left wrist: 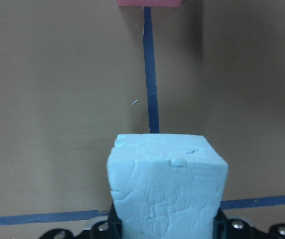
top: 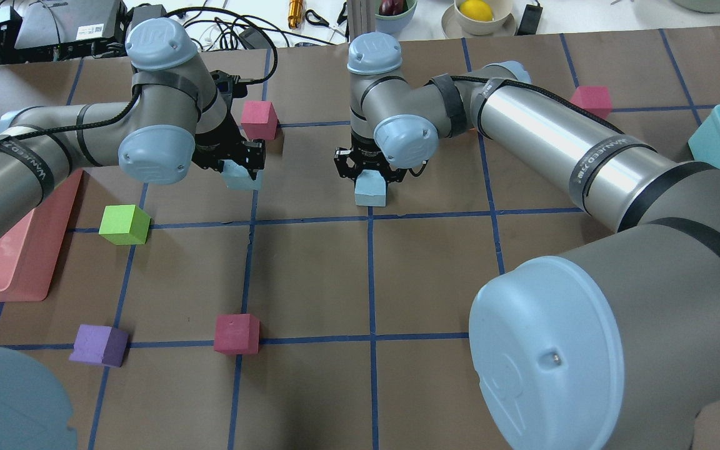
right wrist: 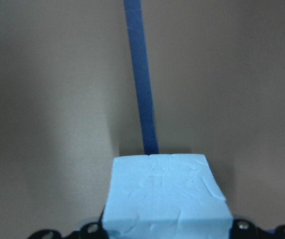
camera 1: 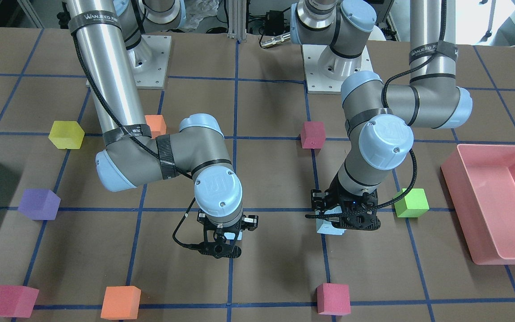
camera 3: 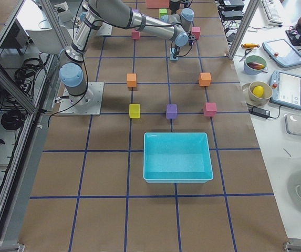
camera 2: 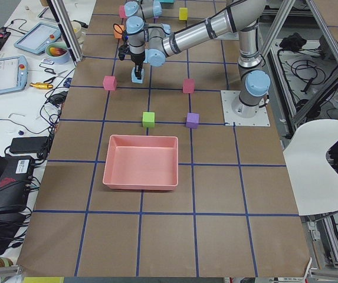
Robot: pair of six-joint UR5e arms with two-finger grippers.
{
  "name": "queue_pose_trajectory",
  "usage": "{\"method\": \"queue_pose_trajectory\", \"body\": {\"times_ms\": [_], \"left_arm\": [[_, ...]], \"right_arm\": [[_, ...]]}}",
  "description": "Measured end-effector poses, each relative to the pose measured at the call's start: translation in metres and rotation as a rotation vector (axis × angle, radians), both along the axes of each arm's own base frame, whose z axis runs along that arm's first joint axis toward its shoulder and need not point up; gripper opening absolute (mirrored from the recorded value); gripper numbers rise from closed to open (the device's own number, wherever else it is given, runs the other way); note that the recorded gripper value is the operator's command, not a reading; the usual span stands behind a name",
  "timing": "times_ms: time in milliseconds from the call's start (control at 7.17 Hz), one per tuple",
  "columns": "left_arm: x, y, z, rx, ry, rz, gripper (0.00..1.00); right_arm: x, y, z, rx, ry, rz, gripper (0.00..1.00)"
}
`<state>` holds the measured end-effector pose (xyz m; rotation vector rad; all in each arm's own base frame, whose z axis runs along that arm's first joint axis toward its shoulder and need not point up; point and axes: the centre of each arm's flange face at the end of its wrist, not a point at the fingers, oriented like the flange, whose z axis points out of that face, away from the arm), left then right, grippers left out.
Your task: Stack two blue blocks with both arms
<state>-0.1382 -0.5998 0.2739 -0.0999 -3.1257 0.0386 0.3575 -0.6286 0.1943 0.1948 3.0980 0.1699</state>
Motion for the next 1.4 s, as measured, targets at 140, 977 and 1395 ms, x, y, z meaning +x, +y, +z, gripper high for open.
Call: {"method": "queue_pose_trajectory", "body": {"times_ms": [140,977,1395], "left_arm": [[-0.001,0.0,0.004,0.0,0.0,-0.002,0.0],[-0.028,0.007,0.018,-0.002,0.007,-0.01,0.0],[-0.109,0.005,0.029,-0.009,0.083,0.04,0.0]], "right_arm": [[0.0,0.0,0.0,-0.001,0.004,-0.001,1.0],[-0.075,-0.025,0.098,-0.082,0.001,-0.008,1.0],[-0.157,-0.008,0.172,-0.027,0.028,0.013,1.0]]}}
